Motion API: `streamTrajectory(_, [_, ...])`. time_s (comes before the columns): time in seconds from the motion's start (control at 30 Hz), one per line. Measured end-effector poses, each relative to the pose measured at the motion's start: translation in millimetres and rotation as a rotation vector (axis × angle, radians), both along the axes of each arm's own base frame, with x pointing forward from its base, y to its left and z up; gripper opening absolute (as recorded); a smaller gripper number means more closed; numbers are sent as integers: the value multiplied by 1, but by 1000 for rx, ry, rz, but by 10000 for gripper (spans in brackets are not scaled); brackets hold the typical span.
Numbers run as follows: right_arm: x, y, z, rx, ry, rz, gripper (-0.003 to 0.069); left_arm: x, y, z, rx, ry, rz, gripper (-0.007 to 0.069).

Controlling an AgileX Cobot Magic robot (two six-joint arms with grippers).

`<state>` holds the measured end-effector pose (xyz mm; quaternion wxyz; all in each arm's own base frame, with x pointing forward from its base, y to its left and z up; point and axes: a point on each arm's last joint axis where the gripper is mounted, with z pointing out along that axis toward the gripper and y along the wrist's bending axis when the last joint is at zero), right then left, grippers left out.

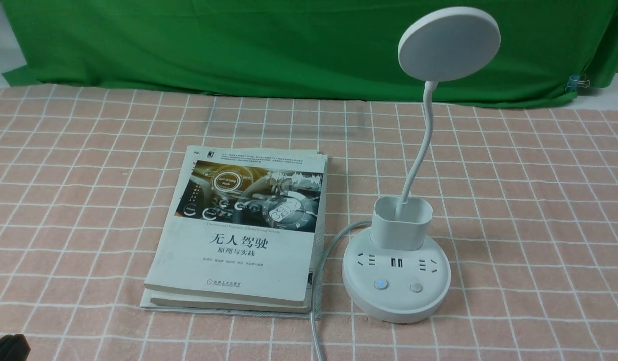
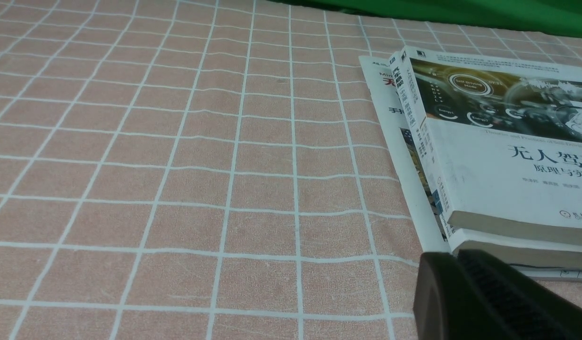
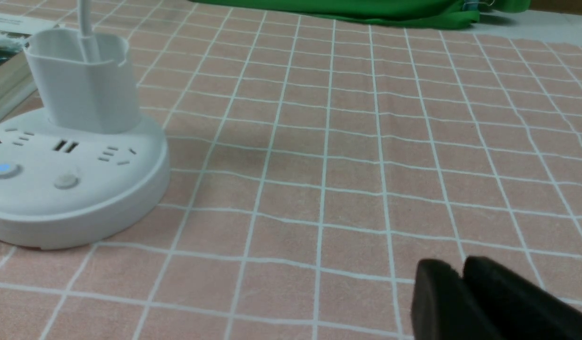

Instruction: Turn off the table lamp on the pink coffee tablecloth by hand.

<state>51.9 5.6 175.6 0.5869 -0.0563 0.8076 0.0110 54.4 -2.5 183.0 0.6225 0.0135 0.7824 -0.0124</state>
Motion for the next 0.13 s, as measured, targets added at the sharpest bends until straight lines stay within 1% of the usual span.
streamTrajectory(0.13, [0,0,0,0,0,0,147,0,0,0,0,0,0,6])
